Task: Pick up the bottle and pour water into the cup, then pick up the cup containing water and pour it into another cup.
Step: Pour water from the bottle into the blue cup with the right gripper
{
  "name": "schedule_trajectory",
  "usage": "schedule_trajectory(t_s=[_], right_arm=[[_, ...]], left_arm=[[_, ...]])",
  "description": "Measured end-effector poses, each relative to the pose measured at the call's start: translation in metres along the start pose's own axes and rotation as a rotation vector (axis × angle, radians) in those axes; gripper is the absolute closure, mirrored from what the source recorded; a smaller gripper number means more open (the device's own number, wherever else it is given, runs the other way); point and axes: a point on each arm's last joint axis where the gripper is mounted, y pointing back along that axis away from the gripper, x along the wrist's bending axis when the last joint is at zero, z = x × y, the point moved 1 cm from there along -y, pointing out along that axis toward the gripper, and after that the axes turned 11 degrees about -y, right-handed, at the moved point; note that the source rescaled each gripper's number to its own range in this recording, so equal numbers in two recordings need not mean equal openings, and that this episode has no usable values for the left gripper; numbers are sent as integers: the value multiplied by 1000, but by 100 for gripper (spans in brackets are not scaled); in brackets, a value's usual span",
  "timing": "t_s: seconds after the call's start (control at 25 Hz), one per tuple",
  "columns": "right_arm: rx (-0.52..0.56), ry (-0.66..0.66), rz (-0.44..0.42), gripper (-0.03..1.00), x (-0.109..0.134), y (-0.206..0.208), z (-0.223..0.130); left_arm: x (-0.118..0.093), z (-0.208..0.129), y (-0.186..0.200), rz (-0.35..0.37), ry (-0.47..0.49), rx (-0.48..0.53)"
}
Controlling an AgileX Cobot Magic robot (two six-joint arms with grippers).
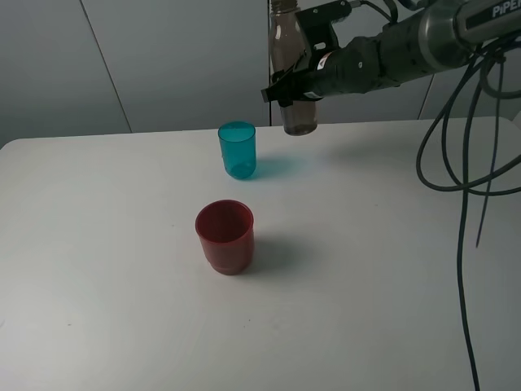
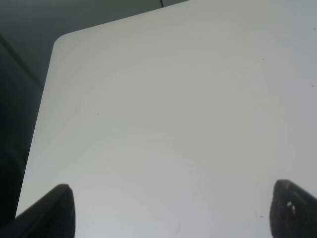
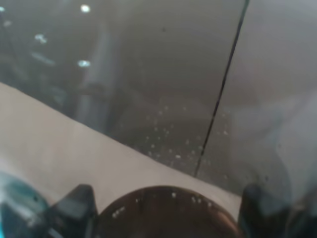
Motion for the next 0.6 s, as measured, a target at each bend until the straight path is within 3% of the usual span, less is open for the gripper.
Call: schedule_trajectory(t_s=[0.36, 0.6], right_arm=[[24, 288, -7, 96, -2, -13, -15], [-11, 364, -41, 96, -6, -25, -17]], left_arm=[[0, 0, 0, 0, 0, 0], [0, 0, 0, 0, 0, 0]])
